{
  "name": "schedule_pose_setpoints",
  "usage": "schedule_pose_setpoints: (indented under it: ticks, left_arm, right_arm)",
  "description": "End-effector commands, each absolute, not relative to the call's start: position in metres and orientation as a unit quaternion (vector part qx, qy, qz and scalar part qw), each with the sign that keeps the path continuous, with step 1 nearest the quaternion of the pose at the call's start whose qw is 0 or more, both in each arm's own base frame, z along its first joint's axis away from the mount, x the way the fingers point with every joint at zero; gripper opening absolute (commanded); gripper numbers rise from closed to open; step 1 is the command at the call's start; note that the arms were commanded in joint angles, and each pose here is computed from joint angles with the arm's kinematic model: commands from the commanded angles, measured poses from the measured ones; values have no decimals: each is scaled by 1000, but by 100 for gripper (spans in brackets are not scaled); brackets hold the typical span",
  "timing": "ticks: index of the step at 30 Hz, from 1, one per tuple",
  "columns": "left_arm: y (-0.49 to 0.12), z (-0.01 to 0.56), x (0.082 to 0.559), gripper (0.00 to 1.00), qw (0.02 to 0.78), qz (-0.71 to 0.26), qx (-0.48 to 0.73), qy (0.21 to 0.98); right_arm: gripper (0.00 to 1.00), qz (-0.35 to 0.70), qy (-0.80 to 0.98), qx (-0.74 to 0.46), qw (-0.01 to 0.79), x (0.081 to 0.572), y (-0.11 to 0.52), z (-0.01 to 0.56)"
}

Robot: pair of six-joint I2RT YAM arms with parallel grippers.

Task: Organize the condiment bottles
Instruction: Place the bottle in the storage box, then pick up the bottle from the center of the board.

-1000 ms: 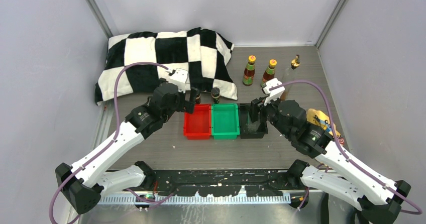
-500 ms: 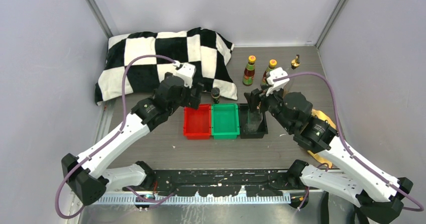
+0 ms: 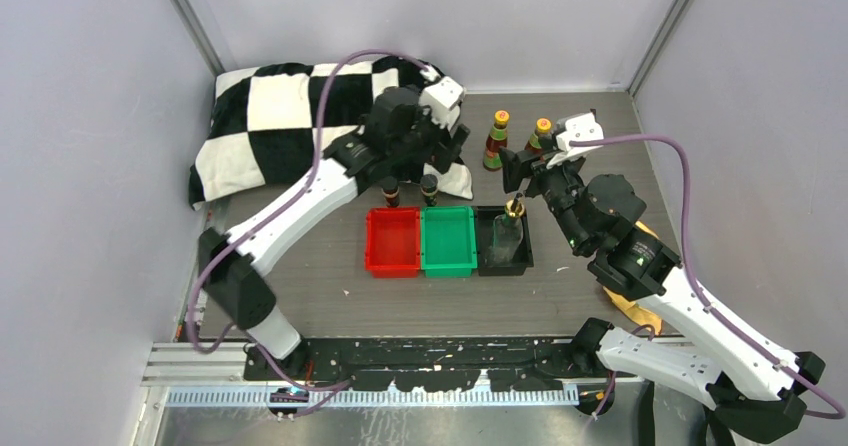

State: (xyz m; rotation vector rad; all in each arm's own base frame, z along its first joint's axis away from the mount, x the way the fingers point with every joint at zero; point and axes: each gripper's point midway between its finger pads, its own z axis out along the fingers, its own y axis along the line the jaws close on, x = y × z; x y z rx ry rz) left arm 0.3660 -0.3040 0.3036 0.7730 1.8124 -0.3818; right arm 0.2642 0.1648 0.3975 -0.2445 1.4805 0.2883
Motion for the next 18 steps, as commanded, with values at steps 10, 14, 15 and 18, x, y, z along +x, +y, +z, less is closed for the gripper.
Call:
schedule_pose_setpoints:
  ticks: [10, 14, 15, 18]
  left_arm:
    - [-392, 278, 466, 89, 519, -289, 394, 701]
    - [-398, 280, 483, 89, 533, -313, 391, 682]
    - [-400, 279, 485, 90, 534, -321, 391, 677]
    - [-407, 276, 487, 90, 528, -347, 394, 667]
  right_arm:
    - [75, 78, 638, -48, 764, 277, 142, 408]
    - [75, 67, 641, -57, 763, 282, 146, 405]
    - [75, 65, 640, -58, 763, 283, 147, 406]
    - [76, 55, 641, -62, 763, 287, 149, 404]
